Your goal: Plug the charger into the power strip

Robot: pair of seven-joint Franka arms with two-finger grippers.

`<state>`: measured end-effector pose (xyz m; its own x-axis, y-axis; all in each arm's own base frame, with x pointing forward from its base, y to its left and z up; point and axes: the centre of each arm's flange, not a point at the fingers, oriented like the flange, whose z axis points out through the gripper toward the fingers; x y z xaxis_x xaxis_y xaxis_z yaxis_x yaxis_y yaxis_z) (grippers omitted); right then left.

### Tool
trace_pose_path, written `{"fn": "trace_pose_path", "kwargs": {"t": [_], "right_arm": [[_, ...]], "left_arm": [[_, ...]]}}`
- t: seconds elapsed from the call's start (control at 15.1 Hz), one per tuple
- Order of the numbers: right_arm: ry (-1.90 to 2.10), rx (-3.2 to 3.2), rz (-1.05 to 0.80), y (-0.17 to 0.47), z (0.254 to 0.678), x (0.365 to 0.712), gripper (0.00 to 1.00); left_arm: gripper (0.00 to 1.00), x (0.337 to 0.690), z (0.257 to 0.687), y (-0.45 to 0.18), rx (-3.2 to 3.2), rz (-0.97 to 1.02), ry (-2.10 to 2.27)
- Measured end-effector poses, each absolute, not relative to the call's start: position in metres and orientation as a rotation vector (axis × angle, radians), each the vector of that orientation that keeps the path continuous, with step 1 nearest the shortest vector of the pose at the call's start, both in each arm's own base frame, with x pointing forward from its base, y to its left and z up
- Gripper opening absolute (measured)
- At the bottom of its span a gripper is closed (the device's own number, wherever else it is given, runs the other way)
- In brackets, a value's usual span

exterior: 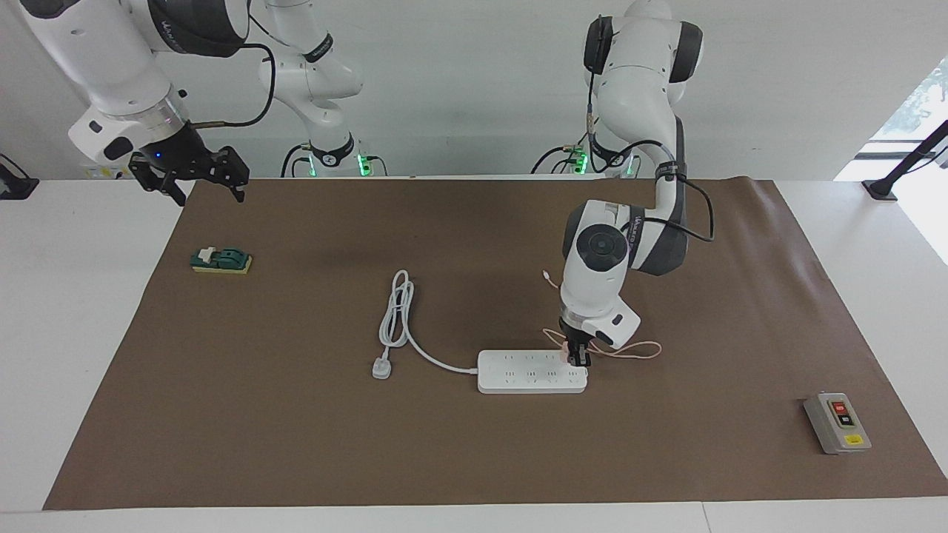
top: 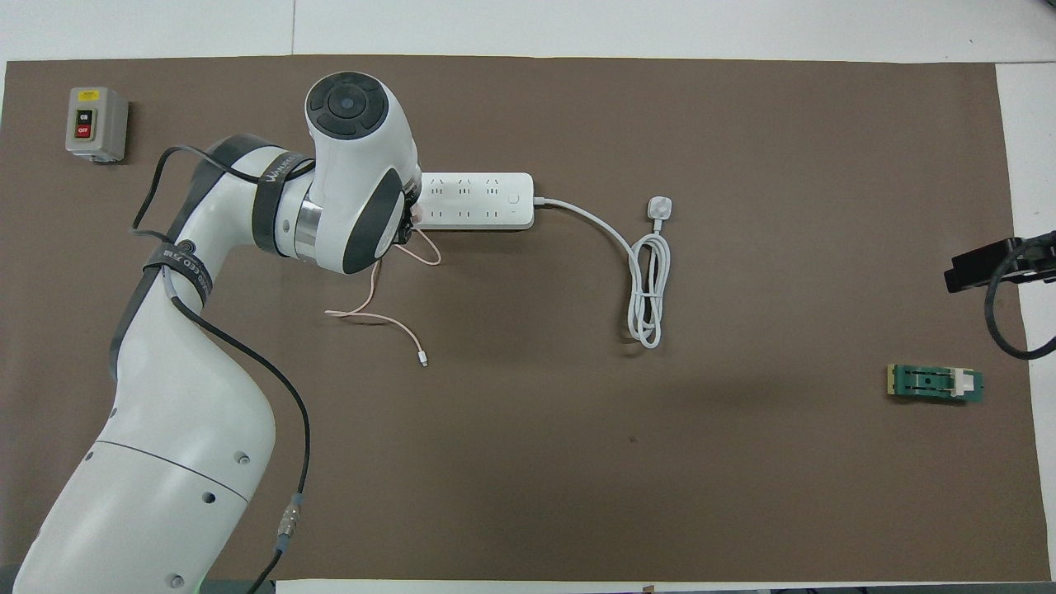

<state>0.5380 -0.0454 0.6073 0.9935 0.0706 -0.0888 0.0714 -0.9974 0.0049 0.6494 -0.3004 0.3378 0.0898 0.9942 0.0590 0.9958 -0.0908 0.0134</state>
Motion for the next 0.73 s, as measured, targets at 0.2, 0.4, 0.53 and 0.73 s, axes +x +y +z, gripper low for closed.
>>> {"fn": "trace_pose_path", "kwargs": {"t": [0.2, 0.4, 0.53, 0.73], "right_arm": [[0.111, 3.129, -0.139, -0.045, 0.607, 0.538, 1.0], [0.111, 3.129, -0.139, -0.045, 0.607, 0.538, 1.0], [0.111, 3.129, -0.139, -0.045, 0.607, 0.538, 1.0], [0.111, 3.129, -0.139, -0.045, 0.607, 0.538, 1.0]], "left_arm": [[0.49, 0.65, 0.358, -0.302, -2.319, -0.051, -2.118], [0.83, 0.643, 0.421, -0.292, -2.317, -0.03, -2.143], [1.0, 0.637, 0.469, -0.278, -2.334, -0.028, -2.143], [1.0, 0.635, 0.522, -0.246, -2.462, -0.056, -2.056]]}}
